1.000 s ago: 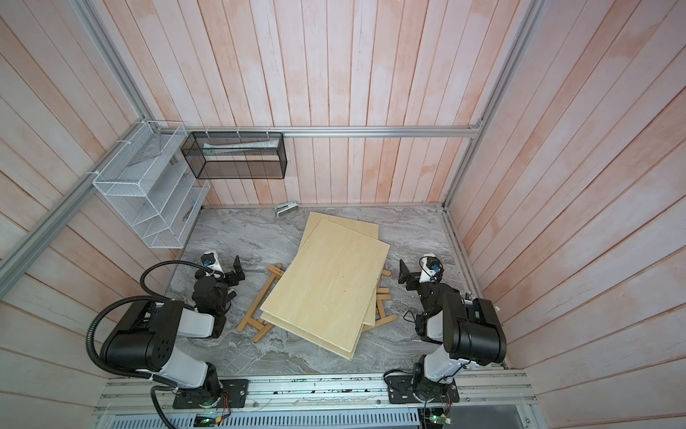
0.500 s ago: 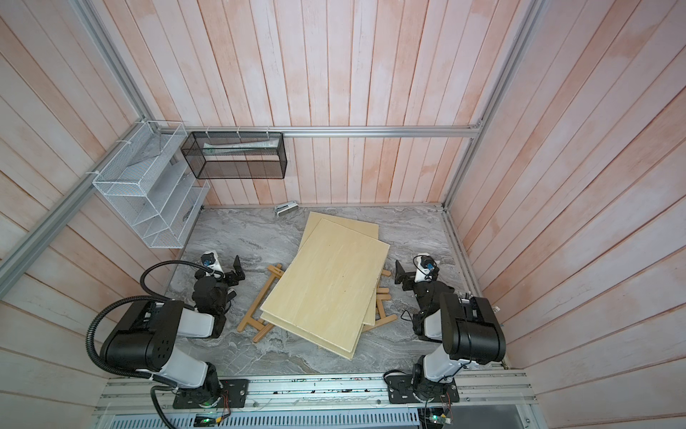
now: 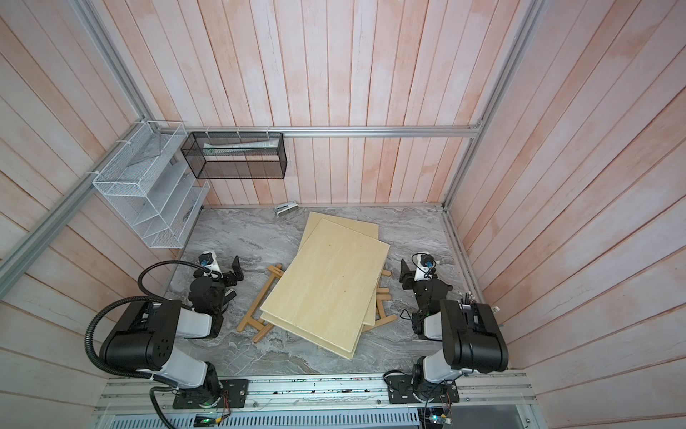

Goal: Assemble the easel
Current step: Pick up the drawing board.

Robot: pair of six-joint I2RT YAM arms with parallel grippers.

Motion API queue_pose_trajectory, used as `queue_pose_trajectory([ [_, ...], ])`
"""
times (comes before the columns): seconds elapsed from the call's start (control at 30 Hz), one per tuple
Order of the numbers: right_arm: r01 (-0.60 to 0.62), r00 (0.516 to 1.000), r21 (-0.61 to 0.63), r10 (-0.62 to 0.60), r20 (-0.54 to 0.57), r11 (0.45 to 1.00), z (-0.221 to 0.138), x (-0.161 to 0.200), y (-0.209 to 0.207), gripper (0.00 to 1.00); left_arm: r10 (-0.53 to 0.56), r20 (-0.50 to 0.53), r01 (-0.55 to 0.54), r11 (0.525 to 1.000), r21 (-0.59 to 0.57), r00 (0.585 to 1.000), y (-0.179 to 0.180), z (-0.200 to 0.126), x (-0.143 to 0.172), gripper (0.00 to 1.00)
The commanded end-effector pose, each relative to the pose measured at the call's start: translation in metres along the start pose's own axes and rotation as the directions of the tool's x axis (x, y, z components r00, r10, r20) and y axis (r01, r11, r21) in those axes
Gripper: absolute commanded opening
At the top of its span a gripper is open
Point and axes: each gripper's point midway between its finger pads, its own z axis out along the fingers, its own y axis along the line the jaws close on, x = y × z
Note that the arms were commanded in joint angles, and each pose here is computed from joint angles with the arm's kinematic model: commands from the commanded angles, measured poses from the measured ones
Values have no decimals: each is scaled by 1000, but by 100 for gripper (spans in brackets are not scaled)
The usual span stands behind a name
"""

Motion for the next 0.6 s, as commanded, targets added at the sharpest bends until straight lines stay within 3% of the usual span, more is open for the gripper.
queue_pose_trajectory([
  [0.0,54,997,157,-61,43,986,8,-53,-4,60,-18,30,14,989,150,999,-15,-5,-6,100],
  [0.07,-15,986,157,-12,167,987,-1,-89,12,58,-14,6,13,990,142,1000,-16,-2,-3,100],
  [0.13,-119,979,129,95,181,984,-2,-112,33,58,14,3,-14,992,123,1000,-20,2,-5,100],
  [0.27,-273,961,32,274,-28,961,1,-101,72,57,108,-46,-103,989,109,993,-40,12,-34,100],
  [0.37,-279,950,-46,268,-162,959,-6,-80,100,51,133,123,-137,990,25,983,-53,-3,-95,100],
  [0.43,-239,948,-108,208,-240,965,-12,-64,120,50,29,177,-19,998,-63,984,-53,-11,-131,100],
  [0.5,-240,927,-135,186,-326,961,-17,-47,132,49,-86,46,88,995,-37,995,-66,-3,-133,100],
  [0.57,-296,883,-168,202,-424,940,-24,-35,146,50,-119,-105,116,993,-27,987,-91,0,-121,100],
])
